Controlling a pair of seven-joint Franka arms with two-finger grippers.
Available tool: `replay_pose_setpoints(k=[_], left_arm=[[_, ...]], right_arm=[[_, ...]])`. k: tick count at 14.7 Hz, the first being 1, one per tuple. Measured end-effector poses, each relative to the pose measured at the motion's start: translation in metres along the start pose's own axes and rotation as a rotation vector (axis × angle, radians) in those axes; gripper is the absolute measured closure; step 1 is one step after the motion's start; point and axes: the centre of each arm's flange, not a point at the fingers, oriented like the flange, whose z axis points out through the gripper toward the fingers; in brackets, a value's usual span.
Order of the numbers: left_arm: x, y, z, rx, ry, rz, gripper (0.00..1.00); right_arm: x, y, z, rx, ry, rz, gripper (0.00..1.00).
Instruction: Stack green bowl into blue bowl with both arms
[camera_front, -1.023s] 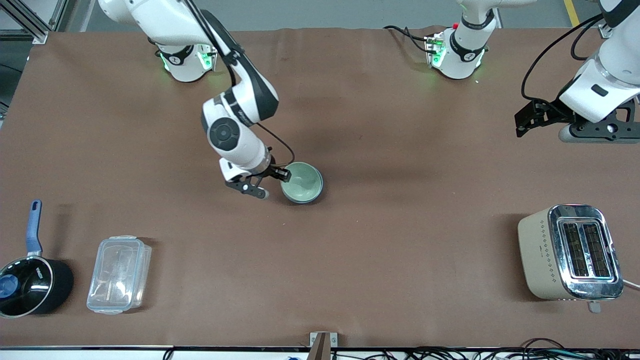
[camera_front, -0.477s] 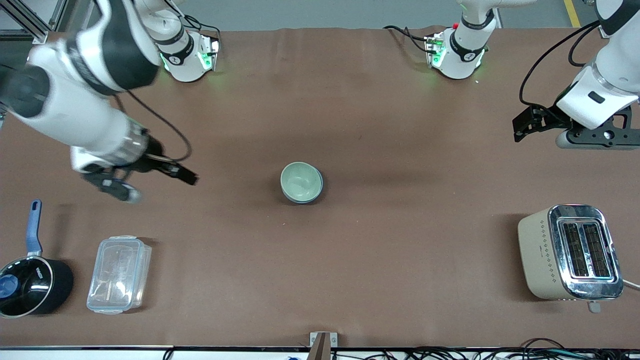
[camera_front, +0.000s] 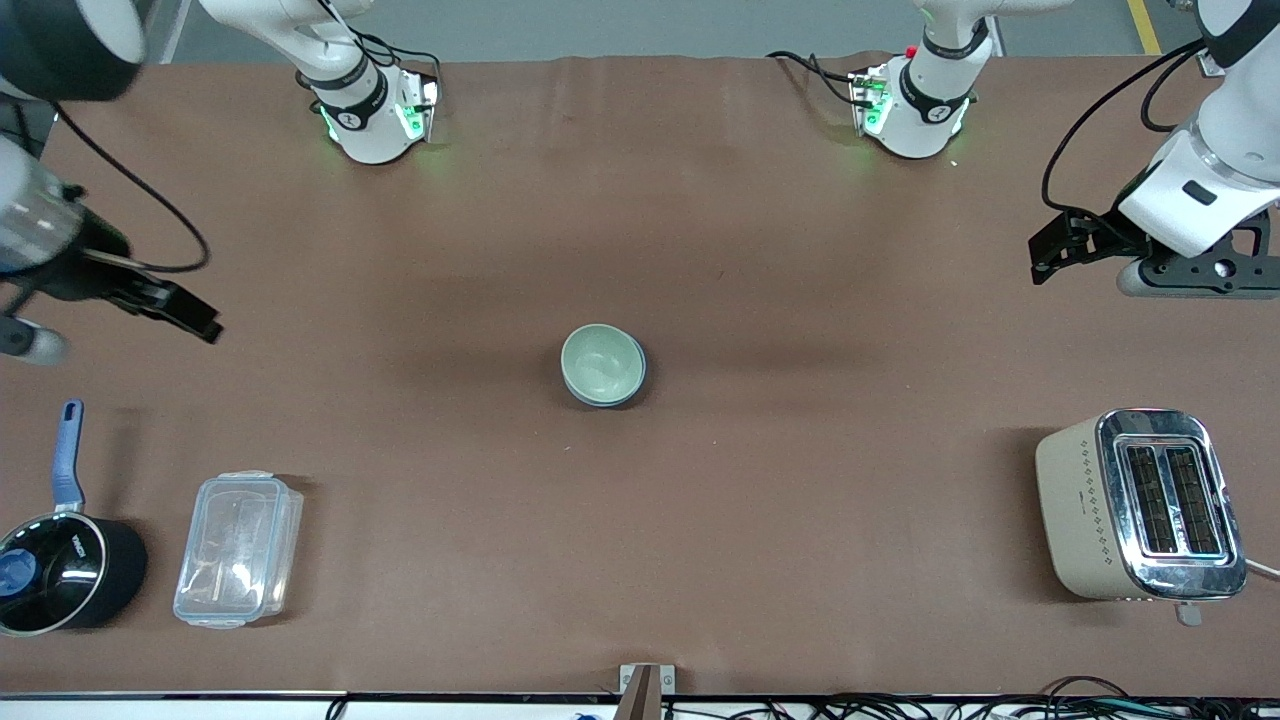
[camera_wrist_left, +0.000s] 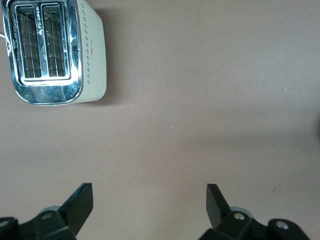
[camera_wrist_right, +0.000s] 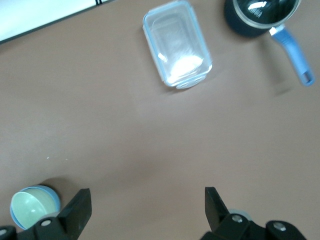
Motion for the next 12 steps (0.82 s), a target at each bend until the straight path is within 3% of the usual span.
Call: replay_pose_setpoints(k=[5,9,12], left_arm=[[0.003,-0.005,-0.009,-0.002,0.021,-0.008,0.00],[0.014,-0.005,-0.009,-0.006,0.026,-0.009,0.00],[0.015,-0.005,-0.008,-0.007,0.025,-0.009,0.00]], right_arm=[[-0.005,0.056,-0.049,0.014,0.049,-0.012,0.00],[-0.013,0.049,-0.043,0.000,-0.006,-0.113,0.00],[-0.021,0.031,-0.043,-0.001,-0.018,-0.178,0.00]])
